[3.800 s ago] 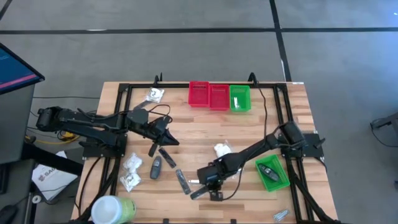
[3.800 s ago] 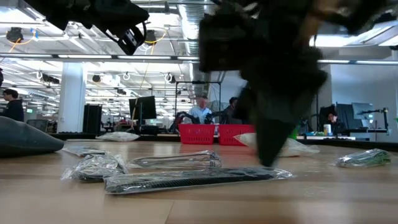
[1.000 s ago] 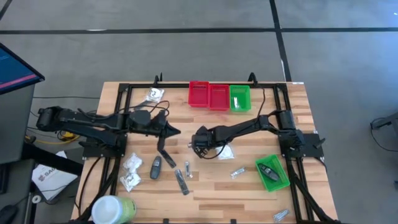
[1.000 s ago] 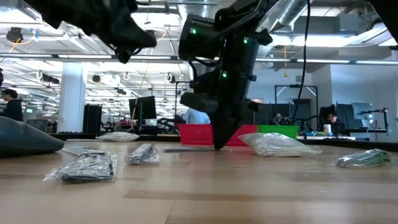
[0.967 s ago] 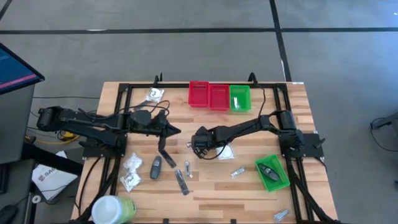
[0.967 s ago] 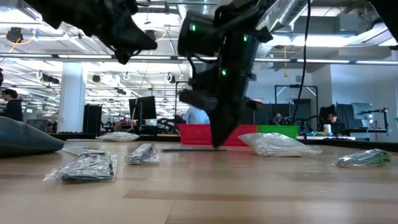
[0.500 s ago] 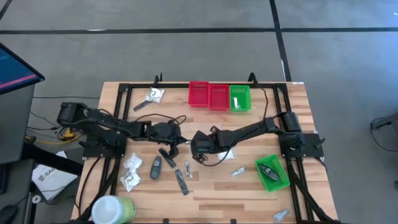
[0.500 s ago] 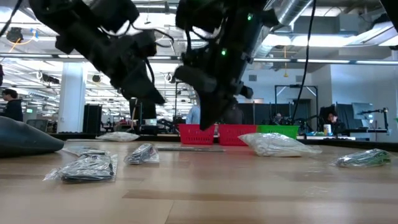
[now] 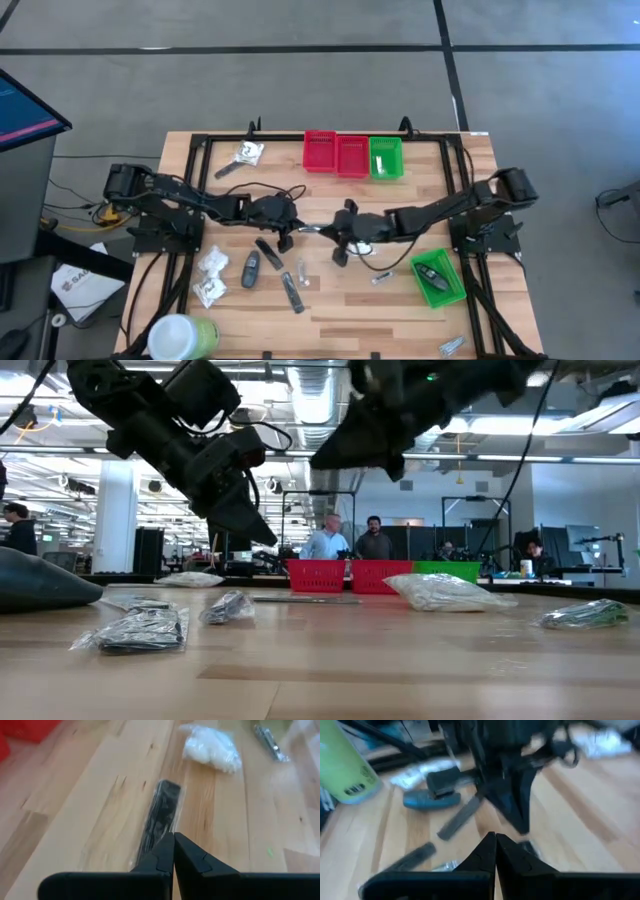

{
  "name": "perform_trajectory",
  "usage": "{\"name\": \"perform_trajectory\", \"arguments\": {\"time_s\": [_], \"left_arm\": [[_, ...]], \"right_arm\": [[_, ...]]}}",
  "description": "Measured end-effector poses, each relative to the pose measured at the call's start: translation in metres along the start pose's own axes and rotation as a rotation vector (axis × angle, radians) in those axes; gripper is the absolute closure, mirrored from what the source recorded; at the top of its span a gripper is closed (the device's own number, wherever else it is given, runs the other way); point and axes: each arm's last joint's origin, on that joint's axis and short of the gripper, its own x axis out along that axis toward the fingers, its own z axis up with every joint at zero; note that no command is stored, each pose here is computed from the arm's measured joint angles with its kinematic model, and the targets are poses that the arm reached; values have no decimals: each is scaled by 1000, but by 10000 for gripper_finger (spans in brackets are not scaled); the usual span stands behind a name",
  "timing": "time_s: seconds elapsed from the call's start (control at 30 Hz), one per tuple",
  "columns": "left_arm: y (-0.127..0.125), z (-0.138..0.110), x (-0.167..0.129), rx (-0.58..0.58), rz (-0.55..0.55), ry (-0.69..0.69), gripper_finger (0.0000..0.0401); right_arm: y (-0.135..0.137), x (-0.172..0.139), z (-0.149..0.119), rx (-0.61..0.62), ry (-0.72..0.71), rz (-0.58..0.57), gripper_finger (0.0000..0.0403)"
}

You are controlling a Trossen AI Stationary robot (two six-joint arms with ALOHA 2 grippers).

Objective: Pick & Place Travel size toiletries

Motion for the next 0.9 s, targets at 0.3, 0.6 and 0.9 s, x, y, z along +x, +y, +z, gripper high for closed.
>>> {"name": "perform_trajectory", "arguments": {"time_s": [0.3, 0.6, 0.9], "left_arm": [[-2, 5, 0, -1, -25, -37, 398], [-1, 3, 0, 44, -5, 47, 399], [-7, 7, -1, 159, 66, 69, 400]], "right_arm": [[-4, -15, -1, 36, -64, 26, 403], [-13, -10, 5, 80, 74, 191, 395], [-36, 9, -4, 54, 346, 36, 390]]}}
